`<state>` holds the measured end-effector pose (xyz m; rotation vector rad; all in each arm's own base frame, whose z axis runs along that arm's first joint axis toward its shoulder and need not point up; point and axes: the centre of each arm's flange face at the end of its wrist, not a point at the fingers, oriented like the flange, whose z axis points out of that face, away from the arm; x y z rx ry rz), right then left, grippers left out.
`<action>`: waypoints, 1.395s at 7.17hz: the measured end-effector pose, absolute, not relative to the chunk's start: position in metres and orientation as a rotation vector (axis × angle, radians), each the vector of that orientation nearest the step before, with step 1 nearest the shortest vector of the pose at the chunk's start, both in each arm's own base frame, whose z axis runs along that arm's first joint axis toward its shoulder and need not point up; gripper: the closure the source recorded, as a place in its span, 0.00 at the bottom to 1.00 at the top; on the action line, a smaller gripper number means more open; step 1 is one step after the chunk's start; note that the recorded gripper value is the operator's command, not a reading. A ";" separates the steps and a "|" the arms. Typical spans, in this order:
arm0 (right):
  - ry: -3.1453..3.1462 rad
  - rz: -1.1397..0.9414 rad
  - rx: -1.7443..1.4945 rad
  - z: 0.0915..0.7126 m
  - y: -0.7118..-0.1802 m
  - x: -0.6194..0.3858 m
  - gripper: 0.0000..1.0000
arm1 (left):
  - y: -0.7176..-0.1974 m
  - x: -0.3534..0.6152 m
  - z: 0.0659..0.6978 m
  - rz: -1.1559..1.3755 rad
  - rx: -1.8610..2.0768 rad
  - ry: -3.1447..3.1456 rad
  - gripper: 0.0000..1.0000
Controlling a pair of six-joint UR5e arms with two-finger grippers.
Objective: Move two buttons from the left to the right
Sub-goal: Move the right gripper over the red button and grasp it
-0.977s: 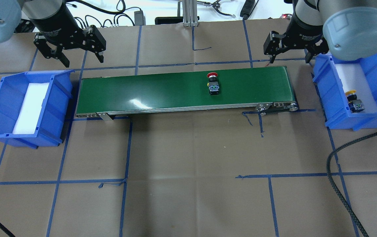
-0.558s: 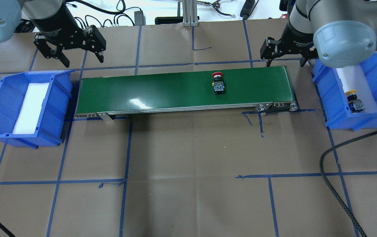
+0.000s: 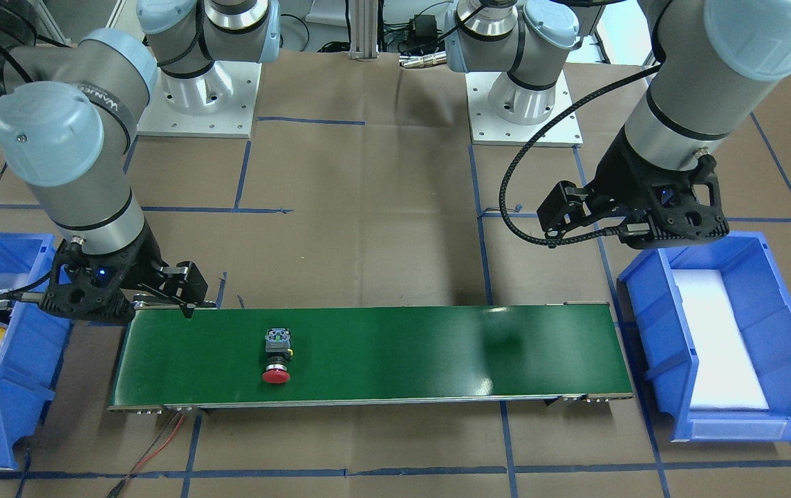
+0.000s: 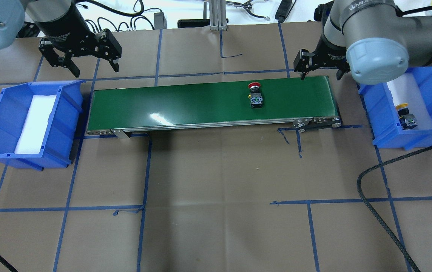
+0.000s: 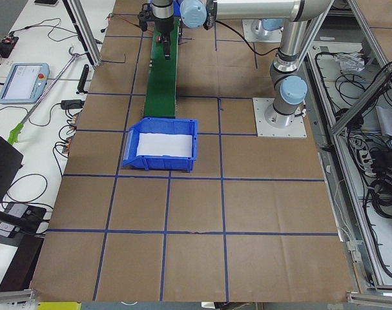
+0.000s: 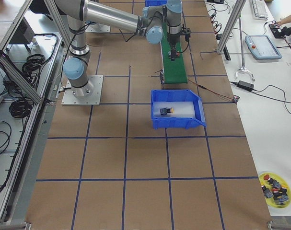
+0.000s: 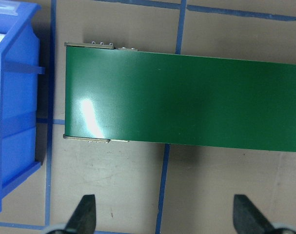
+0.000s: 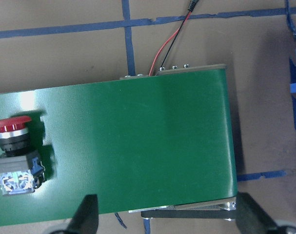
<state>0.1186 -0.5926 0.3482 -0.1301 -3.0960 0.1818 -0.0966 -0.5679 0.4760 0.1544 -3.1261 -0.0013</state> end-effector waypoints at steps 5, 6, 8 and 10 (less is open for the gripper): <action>-3.197 0.137 -0.131 0.309 -0.609 0.128 0.01 | -0.568 -0.097 0.476 -0.002 0.154 -3.126 0.01; -3.212 0.136 -0.131 0.303 -0.612 0.130 0.01 | -0.568 -0.097 0.476 -0.002 0.154 -3.125 0.00; -3.254 0.144 -0.128 0.293 -0.617 0.134 0.01 | -0.568 -0.097 0.476 -0.002 0.154 -3.126 0.01; -3.271 0.118 -0.128 0.281 -0.620 0.136 0.01 | -0.568 -0.097 0.476 -0.002 0.154 -3.126 0.01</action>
